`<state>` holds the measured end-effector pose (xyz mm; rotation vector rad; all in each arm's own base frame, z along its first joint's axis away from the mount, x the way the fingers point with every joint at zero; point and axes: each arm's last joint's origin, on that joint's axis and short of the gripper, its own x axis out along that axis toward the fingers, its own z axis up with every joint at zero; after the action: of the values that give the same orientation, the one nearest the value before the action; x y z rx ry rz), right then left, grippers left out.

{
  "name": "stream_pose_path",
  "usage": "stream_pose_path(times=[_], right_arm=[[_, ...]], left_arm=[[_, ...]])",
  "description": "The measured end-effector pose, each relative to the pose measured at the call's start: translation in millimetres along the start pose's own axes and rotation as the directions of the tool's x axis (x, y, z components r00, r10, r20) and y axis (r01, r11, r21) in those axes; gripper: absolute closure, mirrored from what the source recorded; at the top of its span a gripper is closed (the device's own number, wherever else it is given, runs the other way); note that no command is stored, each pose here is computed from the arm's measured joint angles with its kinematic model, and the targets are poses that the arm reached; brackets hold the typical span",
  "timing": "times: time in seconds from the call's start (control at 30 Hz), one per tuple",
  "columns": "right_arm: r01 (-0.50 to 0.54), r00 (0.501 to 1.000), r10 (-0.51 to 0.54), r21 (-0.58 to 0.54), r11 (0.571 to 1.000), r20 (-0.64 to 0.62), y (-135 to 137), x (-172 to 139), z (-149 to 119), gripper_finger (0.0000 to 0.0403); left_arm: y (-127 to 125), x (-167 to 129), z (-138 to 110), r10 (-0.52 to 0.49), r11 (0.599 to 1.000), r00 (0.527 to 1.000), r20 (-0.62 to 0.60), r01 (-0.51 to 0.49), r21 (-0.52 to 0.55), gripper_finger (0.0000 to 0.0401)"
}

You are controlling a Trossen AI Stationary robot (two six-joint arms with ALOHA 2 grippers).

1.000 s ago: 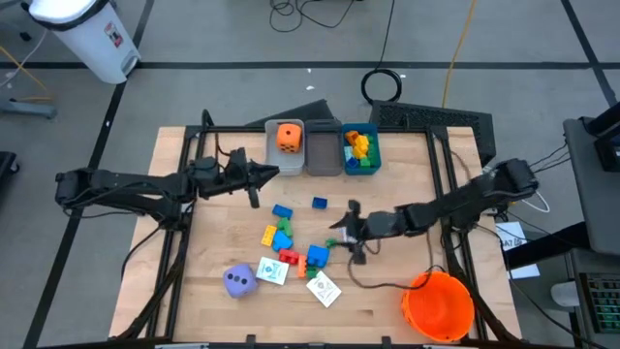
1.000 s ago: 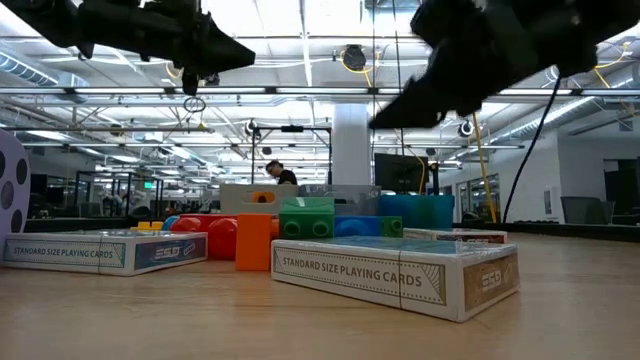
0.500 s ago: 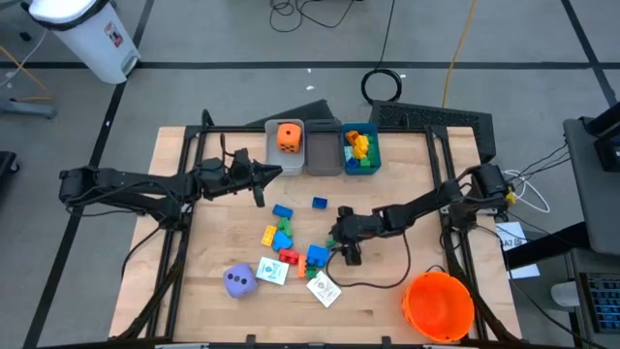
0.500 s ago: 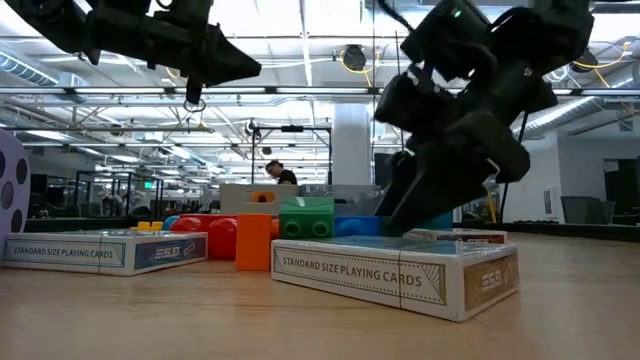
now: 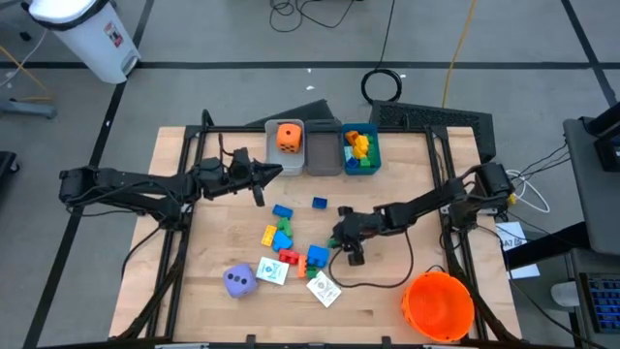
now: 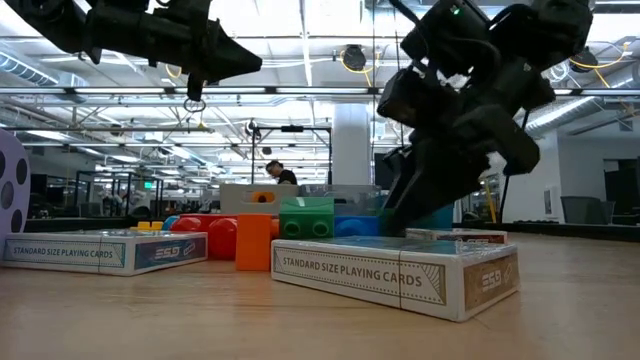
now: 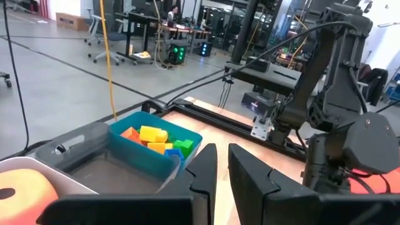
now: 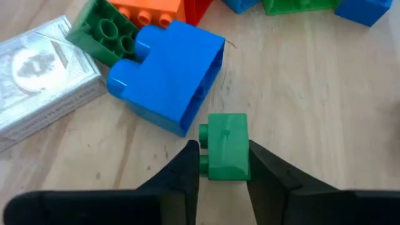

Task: Pick & Place Toys
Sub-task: Put the blue game piece into the blue bin

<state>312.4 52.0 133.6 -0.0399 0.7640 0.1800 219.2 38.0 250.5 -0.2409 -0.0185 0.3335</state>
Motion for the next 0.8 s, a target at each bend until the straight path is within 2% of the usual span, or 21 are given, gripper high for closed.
stream_pose_path(times=[0.23, 0.37, 0.53, 0.67, 0.73, 0.8], right_arm=[[0.038, 0.999, -0.039, 0.04, 0.998, 0.034, -5, -41, 17, 0.0304], [0.22, 0.969, -0.228, 0.092, 0.971, 0.098, -11, -74, 27, 0.0293], [0.458, 0.864, -0.482, 0.172, 0.872, 0.146, -28, -105, 24, 0.0311], [0.611, 0.74, -0.659, 0.275, 0.742, 0.133, -57, -118, 11, 0.0311], [0.639, 0.698, -0.705, 0.338, 0.691, 0.123, -76, -123, 5, 0.0307], [0.621, 0.696, -0.709, 0.404, 0.672, 0.11, -95, -126, -4, 0.0297]], left_arm=[[-1, 0, -1, -0.004, 1.0, 1.0, -0.009, 0.004, -0.027, 0.0352], [-3, -1, -2, -0.014, 0.998, 1.0, -0.015, 0.013, -0.064, 0.0352], [-8, -2, -4, -0.036, 0.997, 0.999, -0.026, 0.034, -0.072, 0.0352], [-8, -2, -4, -0.037, 0.998, 0.999, -0.026, 0.036, -0.053, 0.0352], [-8, -2, -3, -0.034, 0.999, 0.999, -0.018, 0.033, -0.037, 0.0352], [-7, -1, -2, -0.006, 1.0, 1.0, -0.003, 0.006, -0.019, 0.0352]])
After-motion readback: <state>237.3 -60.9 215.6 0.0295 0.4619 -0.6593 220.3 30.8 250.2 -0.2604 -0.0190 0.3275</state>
